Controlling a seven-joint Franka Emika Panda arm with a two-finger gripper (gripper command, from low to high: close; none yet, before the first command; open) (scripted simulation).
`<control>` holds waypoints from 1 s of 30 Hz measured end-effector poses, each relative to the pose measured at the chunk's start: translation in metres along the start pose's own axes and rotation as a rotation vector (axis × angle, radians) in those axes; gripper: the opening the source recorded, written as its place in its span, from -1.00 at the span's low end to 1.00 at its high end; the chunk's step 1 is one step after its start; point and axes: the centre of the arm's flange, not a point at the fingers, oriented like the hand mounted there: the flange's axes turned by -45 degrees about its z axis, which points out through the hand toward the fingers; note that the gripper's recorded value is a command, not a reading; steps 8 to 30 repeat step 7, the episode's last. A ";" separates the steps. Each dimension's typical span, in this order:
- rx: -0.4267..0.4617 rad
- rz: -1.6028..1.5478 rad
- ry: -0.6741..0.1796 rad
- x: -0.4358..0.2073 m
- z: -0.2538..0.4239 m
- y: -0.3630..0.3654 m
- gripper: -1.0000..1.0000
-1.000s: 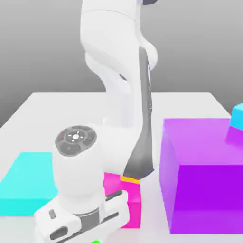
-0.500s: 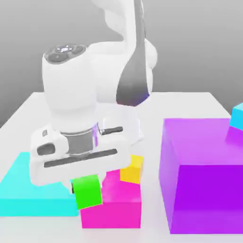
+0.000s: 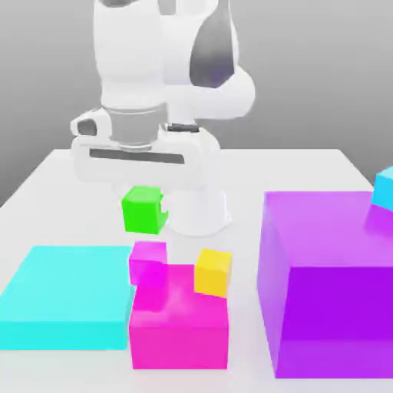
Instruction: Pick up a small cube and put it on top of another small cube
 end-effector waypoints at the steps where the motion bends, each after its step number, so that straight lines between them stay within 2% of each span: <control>1: -0.001 0.004 0.000 0.000 0.010 0.000 -1.00; 3: -0.003 0.007 0.000 -0.002 0.033 0.001 -1.00; 4: -0.004 0.008 0.001 -0.002 0.043 0.001 1.00; 30: -0.004 0.008 0.001 -0.002 0.043 0.001 1.00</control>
